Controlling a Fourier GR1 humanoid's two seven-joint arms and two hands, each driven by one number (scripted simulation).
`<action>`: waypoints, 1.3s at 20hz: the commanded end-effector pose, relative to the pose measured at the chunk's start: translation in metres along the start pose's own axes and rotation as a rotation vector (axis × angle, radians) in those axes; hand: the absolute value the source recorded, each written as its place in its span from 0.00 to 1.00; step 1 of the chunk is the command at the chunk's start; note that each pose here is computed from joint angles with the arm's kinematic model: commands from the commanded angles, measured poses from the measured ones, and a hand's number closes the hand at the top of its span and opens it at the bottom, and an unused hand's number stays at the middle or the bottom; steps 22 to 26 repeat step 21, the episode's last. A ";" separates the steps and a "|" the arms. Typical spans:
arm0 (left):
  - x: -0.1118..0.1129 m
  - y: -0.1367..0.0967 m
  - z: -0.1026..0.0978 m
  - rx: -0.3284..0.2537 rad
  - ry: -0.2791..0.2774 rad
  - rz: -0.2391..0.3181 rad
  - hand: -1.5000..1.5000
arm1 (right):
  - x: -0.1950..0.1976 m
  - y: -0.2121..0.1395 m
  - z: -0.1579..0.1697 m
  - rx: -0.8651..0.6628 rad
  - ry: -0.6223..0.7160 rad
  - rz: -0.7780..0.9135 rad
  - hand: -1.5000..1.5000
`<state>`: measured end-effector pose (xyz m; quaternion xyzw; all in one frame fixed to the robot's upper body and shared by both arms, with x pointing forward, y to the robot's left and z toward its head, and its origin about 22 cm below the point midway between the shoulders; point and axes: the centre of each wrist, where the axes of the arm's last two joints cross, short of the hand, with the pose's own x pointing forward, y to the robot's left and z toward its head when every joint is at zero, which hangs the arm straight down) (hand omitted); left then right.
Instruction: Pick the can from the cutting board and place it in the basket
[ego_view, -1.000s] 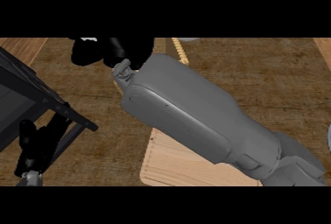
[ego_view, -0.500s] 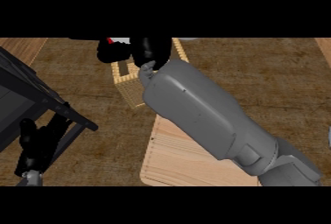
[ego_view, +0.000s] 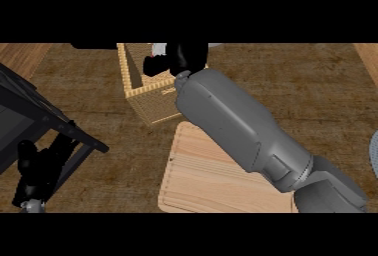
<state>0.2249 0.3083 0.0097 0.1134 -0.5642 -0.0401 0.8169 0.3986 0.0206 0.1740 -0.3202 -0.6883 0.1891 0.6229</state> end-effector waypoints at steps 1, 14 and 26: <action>-0.049 -0.030 0.004 -0.085 0.170 0.072 0.50 | -0.007 0.007 0.000 0.003 -0.031 0.079 0.00; -0.055 -0.017 0.016 -0.056 0.194 0.066 0.50 | -0.015 -0.027 -0.022 -0.109 0.000 -0.156 0.00; -0.051 -0.019 0.018 -0.042 0.183 0.062 0.50 | -0.057 -0.079 -0.050 -0.163 0.081 -0.183 0.00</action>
